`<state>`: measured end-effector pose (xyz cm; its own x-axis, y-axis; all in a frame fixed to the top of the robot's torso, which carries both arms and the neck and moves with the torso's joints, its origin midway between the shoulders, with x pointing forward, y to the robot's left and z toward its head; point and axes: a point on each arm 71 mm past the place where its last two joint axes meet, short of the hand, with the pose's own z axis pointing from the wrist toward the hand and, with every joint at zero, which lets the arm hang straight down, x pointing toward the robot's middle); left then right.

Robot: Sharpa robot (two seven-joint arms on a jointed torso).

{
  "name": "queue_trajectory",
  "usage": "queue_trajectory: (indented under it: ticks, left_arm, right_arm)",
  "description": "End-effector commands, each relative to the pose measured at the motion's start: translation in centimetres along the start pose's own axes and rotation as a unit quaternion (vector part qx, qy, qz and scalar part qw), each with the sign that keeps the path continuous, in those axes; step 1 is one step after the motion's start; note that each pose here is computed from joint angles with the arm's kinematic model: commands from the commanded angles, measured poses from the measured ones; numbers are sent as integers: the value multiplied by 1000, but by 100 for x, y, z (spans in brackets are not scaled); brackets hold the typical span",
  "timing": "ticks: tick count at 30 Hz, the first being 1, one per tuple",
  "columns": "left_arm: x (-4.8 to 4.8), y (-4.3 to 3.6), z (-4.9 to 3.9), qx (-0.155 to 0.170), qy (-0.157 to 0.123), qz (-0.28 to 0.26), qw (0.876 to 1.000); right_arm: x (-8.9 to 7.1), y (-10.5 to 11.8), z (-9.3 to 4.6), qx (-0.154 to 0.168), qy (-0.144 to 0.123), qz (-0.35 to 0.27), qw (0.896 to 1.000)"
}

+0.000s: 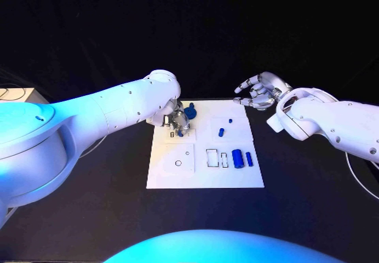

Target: Assemble the parts on the task board

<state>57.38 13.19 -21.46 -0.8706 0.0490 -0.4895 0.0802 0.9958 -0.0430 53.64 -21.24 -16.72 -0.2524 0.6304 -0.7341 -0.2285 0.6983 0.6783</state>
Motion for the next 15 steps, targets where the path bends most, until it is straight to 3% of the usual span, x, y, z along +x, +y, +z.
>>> queue_trajectory:
  ticks: [1, 15]
  left_arm:
    - [38, -47, 25, 9, 3, -1, 1000]
    - [2, -1, 31, -1, -16, -5, 1000]
  right_arm:
    - [11, 12, -2, -6, 6, -3, 1000]
    - [10, 9, -2, -6, 6, -3, 1000]
